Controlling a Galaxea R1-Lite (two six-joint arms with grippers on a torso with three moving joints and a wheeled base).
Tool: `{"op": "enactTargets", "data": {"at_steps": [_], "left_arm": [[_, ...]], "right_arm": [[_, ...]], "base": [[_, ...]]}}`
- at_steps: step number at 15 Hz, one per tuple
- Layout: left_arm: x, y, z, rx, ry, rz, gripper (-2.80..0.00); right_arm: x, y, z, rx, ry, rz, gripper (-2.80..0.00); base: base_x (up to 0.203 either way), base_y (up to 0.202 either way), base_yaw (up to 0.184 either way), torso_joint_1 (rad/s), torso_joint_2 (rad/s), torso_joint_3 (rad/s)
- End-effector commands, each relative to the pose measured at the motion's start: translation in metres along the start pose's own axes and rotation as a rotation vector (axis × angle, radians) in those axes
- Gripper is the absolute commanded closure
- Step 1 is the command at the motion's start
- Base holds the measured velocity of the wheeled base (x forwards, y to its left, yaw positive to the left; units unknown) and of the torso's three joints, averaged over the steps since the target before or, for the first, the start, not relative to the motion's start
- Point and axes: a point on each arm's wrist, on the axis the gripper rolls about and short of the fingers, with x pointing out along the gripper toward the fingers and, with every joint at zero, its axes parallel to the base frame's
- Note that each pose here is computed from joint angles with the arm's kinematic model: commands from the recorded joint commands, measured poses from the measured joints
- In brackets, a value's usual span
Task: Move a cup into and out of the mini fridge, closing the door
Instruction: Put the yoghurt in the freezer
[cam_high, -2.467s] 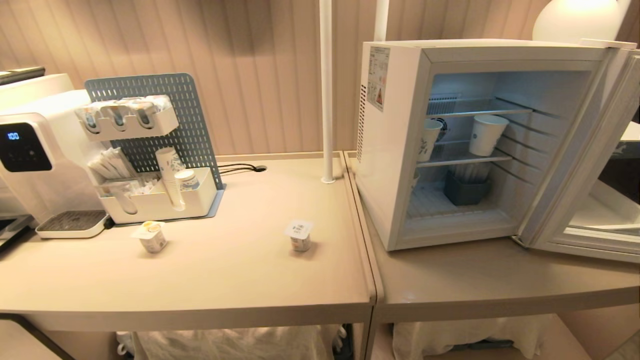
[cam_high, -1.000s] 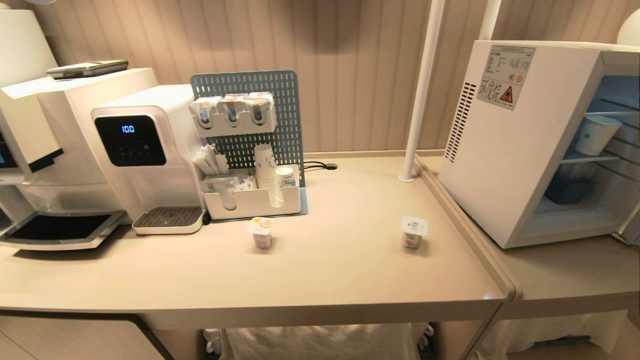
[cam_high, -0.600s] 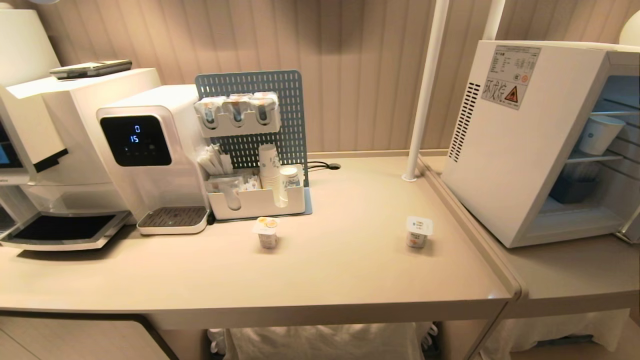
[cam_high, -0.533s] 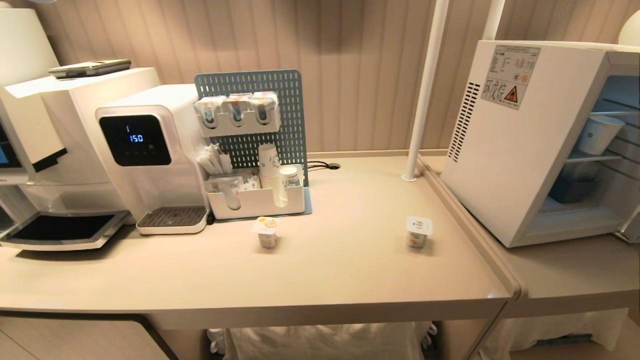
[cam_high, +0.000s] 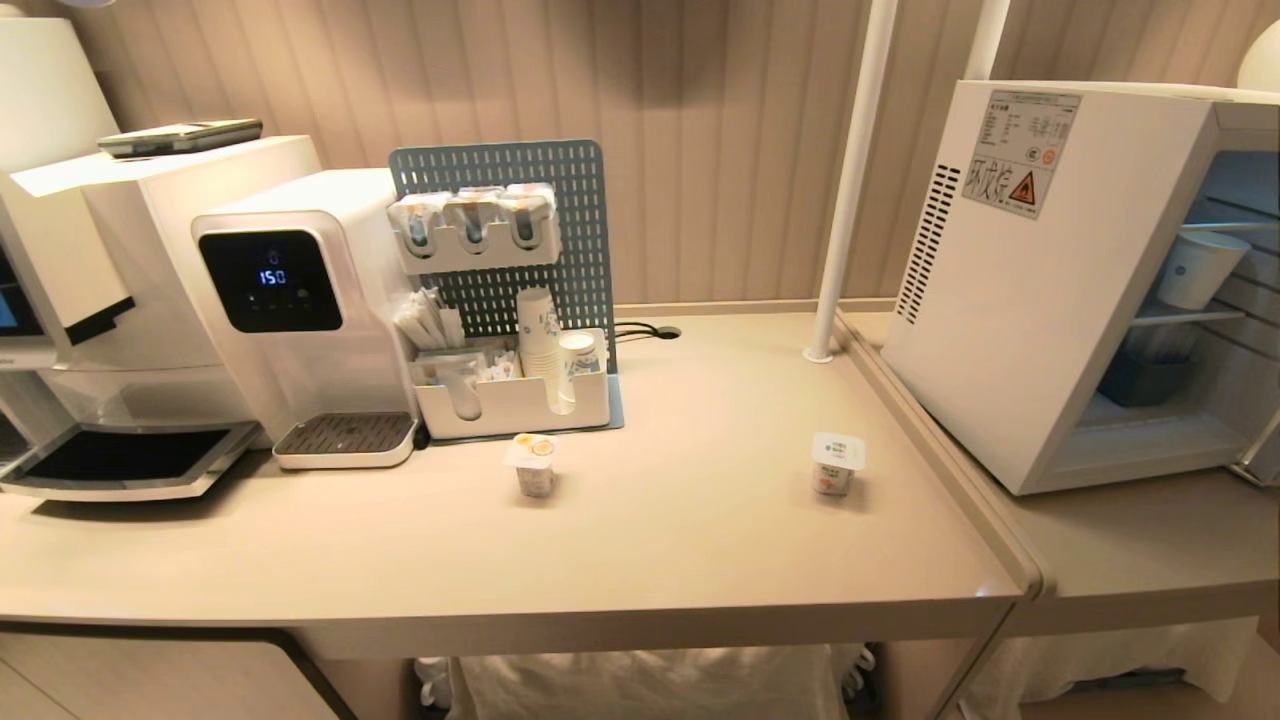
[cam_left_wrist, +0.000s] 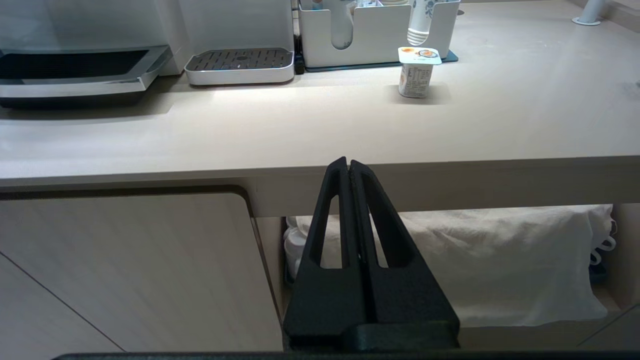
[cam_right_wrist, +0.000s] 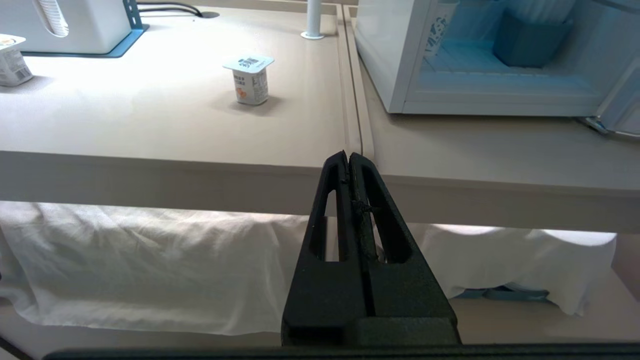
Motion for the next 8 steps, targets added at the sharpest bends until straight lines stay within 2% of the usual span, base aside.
{"op": "enactTargets", "data": {"at_steps": [1,8], "left_arm": [[0.0001,0.0000,0.0000,0.000,0.002,0.001,0.00],[0.0001,0.0000,0.0000,0.000,0.002,0.001,0.00]], "right_arm": [[0.0002,0.0000,-0.0002,-0.003,-0.009,0.002,0.00],[0.0005,0.0000,0.0001,-0.004,-0.018,0.000,0.00]], "base": [[0.000,0.000,0.000,0.000,0.00,0.000],[0.000,0.000,0.000,0.000,0.00,0.000]]}}
